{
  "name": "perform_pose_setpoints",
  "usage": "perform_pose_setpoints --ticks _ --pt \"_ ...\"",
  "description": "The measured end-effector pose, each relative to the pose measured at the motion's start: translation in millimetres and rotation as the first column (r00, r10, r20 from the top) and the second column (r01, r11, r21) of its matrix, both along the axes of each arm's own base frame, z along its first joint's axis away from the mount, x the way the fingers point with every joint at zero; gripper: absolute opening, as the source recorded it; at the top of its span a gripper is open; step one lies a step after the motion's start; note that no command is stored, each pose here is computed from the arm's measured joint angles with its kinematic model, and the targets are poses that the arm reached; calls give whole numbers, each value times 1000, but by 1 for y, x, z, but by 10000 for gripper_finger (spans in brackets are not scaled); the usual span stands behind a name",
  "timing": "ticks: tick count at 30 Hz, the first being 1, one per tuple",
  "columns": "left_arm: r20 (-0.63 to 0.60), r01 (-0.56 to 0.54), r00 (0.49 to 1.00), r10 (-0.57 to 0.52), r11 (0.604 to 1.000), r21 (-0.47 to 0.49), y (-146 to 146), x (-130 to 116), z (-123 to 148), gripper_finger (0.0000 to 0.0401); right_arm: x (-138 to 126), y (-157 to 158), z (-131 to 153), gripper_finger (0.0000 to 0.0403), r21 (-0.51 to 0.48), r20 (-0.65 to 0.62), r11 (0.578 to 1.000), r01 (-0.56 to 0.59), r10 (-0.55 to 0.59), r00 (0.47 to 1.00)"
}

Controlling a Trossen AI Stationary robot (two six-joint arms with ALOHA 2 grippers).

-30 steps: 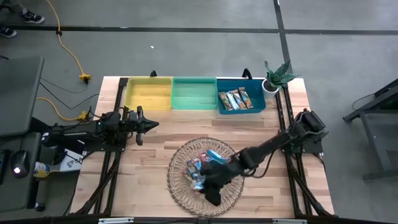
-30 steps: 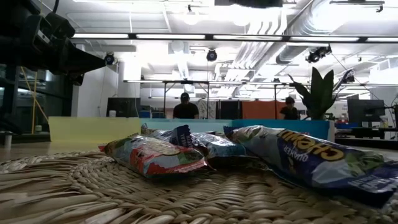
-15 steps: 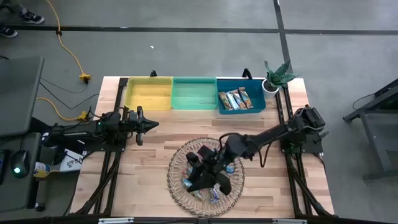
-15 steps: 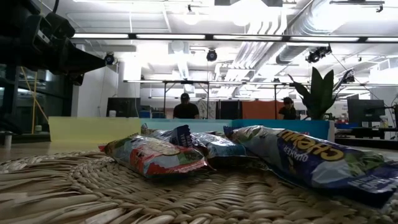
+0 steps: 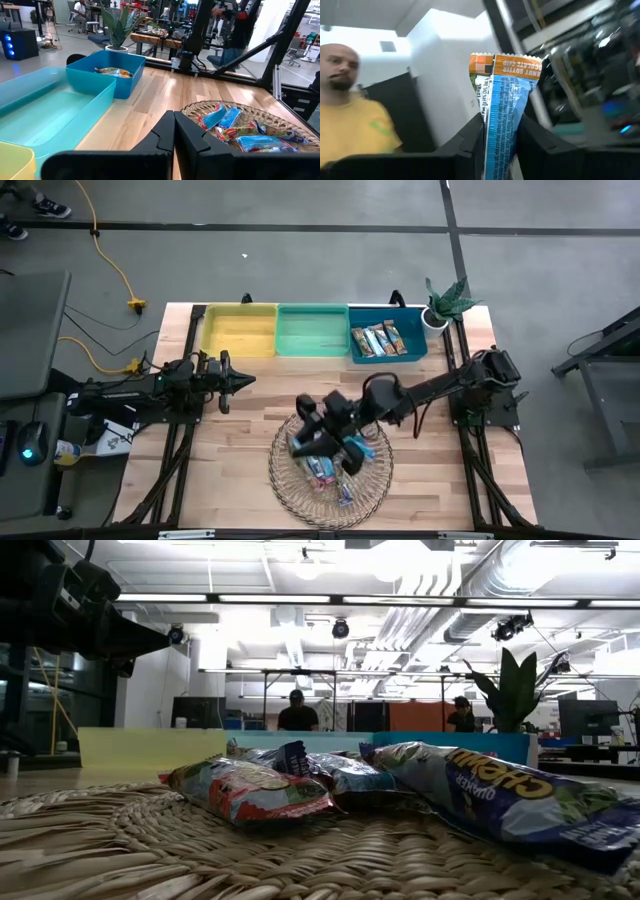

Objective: Pick and place Granola Bars by type
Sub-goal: Put the orange granola bar into the blue bin

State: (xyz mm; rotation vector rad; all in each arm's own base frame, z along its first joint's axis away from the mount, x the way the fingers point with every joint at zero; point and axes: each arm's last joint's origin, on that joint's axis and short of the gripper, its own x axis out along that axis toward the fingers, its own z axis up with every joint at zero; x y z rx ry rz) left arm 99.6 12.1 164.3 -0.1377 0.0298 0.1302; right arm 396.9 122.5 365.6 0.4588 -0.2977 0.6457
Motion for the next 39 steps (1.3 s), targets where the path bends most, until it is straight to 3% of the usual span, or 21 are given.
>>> perform_pose_setpoints --ticks 8,11,14,17,21,27,29,34,39 --pt "0 0 1000 0 1000 0 0 0 0 0 2 -30 10 78 -28 96 979 200 -196 976" --pt "0 0 1000 0 1000 0 0 0 0 0 -2 -41 19 78 -56 141 948 314 -304 942" --pt "-1 0 1000 0 1000 0 0 0 0 0 -7 -53 28 78 -94 151 884 457 -441 885" --pt "0 0 1000 0 1000 0 0 0 0 0 -14 -63 37 78 -152 145 776 612 -595 790" --pt "0 0 1000 0 1000 0 0 0 0 0 -26 -74 46 78 -240 139 571 785 -780 610" --pt "0 0 1000 0 1000 0 0 0 0 0 -44 -103 55 78 -357 65 195 914 -970 232" --pt "0 0 1000 0 1000 0 0 0 0 0 -49 -118 54 78 -404 32 93 910 -993 115" --pt "0 0 1000 0 1000 0 0 0 0 0 -64 -154 50 78 -485 -57 -79 871 -991 -122" --pt "0 0 1000 0 1000 0 0 0 0 0 -83 -189 44 78 -542 -126 -167 824 -953 -277"
